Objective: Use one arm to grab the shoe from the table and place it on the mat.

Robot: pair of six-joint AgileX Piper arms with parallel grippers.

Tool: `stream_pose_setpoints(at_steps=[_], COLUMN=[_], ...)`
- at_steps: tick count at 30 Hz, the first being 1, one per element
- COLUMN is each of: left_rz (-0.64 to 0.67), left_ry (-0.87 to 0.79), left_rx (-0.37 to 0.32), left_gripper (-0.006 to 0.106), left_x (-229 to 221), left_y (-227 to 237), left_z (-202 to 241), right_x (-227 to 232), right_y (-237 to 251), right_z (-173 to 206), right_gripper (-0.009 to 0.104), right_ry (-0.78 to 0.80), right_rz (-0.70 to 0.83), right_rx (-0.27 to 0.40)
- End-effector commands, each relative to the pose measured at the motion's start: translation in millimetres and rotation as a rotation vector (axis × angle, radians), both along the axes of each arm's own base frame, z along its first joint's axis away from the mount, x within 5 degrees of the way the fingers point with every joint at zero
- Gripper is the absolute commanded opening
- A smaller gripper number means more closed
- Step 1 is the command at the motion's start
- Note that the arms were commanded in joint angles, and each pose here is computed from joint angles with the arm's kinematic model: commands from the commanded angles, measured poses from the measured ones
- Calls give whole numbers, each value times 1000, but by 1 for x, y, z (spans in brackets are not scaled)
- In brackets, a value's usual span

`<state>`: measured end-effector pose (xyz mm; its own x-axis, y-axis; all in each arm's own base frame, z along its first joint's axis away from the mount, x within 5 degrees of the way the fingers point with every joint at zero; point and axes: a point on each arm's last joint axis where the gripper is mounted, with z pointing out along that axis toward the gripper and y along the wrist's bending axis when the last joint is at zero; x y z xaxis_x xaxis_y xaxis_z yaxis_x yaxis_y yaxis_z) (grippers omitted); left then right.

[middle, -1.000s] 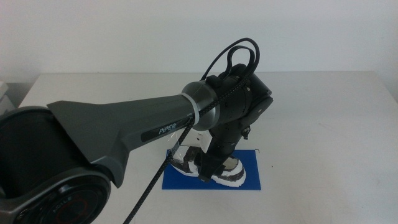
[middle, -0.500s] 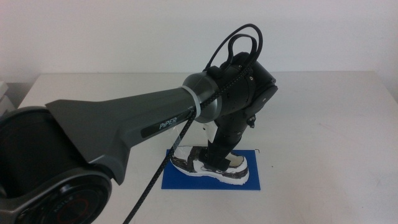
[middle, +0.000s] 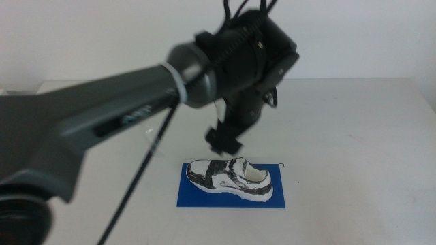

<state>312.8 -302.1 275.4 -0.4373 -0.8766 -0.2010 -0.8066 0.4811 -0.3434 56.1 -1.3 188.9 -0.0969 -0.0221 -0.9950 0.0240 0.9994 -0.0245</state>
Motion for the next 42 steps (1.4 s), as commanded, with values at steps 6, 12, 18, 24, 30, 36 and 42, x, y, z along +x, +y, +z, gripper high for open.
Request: stream_pose_setpoints(at_steps=[6, 12, 18, 24, 30, 36, 42], left_rz=[-212, -520, -590, -624, -753, -756, -711], left_ry=[-331, -443, -529, -498, -528, -764, -945], left_rx=[286, 642, 861, 794, 693, 710, 724], left_gripper=[93, 93, 93, 93, 93, 93, 93], left_x=[-15, -27, -44, -58, -73, -99, -136], left_y=[54, 84, 114, 159, 213, 249, 276], left_z=[107, 154, 195, 217, 214, 179, 114], right_x=[-2, -2, -2, -2, -2, -2, -2], right_y=[0, 0, 0, 0, 0, 0, 0], right_z=[12, 12, 12, 12, 12, 12, 12], right_gripper=[66, 66, 66, 66, 66, 66, 66], right_ry=[-109, -109, -109, -109, -109, -109, -109], right_rz=[0, 0, 0, 0, 0, 0, 0], right_rx=[-24, -24, -24, -24, -24, -24, -24])
